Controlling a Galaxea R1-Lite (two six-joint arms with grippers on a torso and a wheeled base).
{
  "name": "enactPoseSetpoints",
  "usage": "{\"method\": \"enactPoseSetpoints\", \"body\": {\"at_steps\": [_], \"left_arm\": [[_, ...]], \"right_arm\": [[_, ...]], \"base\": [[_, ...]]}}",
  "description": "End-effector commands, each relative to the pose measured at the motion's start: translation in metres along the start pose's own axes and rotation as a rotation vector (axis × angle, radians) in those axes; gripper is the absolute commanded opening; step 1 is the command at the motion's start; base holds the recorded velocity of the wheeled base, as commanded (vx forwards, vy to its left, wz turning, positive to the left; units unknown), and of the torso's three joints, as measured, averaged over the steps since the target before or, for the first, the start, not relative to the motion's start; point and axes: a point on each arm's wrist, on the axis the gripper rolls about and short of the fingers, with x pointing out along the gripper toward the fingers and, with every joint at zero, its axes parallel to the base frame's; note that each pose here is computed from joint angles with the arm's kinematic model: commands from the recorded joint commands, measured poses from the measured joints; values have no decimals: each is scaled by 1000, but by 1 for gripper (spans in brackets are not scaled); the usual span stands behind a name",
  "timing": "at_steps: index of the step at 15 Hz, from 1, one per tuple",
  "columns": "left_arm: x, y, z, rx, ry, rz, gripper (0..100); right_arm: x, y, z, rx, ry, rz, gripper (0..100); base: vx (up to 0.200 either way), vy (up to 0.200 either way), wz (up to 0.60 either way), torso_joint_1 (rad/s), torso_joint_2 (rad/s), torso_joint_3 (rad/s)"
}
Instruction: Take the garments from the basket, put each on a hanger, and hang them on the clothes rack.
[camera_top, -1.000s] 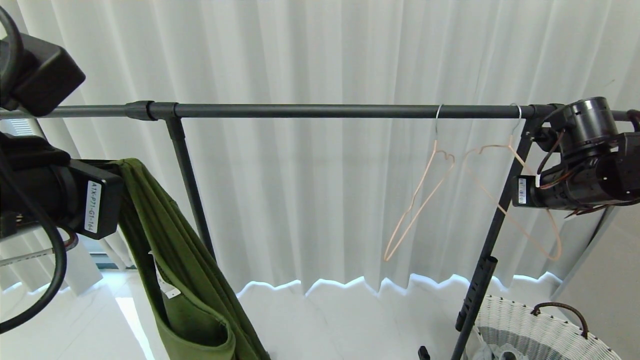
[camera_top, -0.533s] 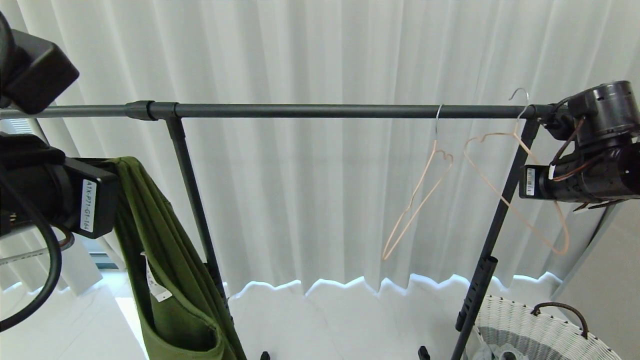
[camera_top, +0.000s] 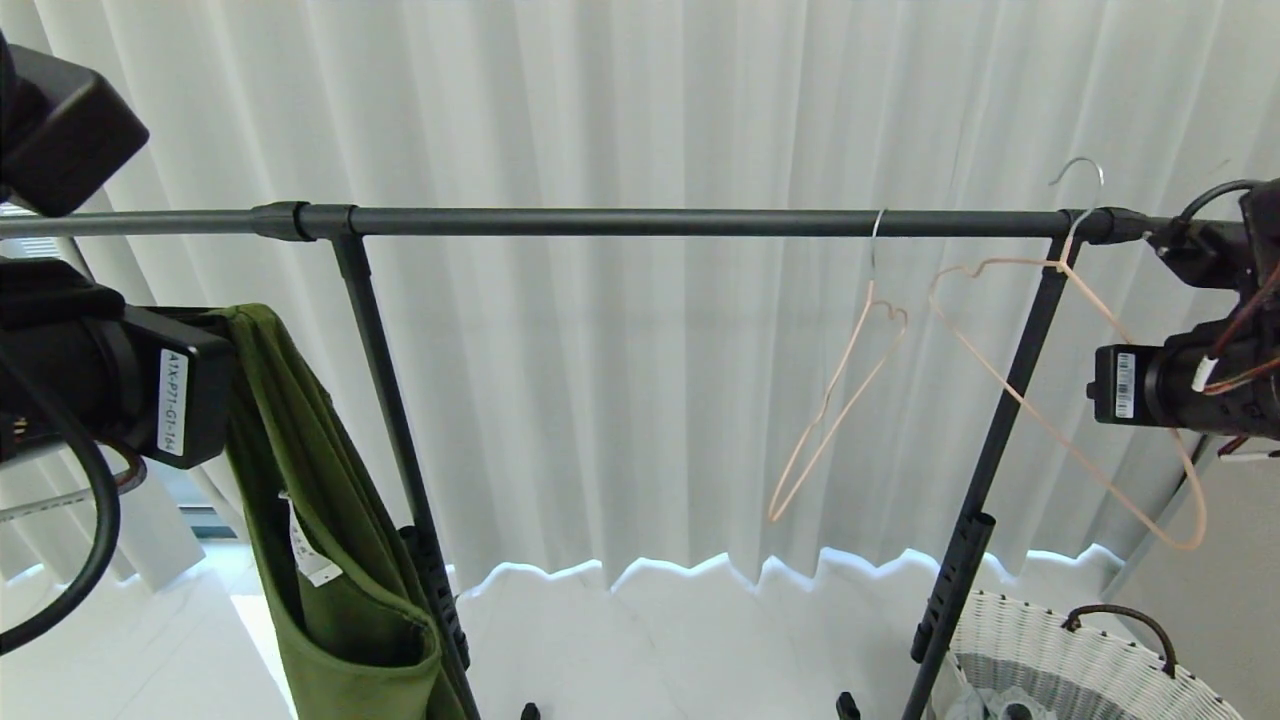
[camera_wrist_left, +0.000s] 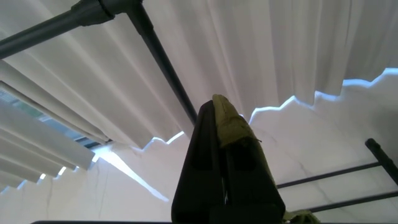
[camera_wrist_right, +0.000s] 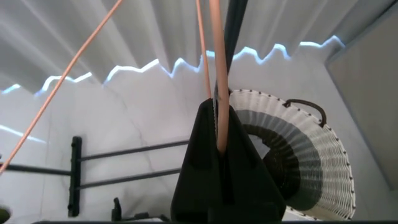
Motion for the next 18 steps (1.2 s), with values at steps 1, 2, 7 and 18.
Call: {"method": "enactPoseSetpoints", "body": {"at_steps": [1, 2, 7, 18], "left_arm": [[1, 0, 0, 1, 3, 0, 0], [1, -1, -1, 4, 5, -1, 0], [4, -2, -1, 8, 13, -2, 0], [14, -11, -16, 33, 74, -14, 0]], "right_arm": [[-27, -5, -11, -5, -32, 39, 0], [-37, -6, -24, -24, -24, 62, 0], [-62, -9, -48, -66, -29, 143, 0], [-116, 18, -101, -322, 48, 674, 0]], "base": [[-200, 0, 0, -2, 2, 12], [-200, 0, 0, 7, 2, -2], [-200, 0, 0, 0, 2, 5], [-73, 0, 0, 1, 1, 0]]}}
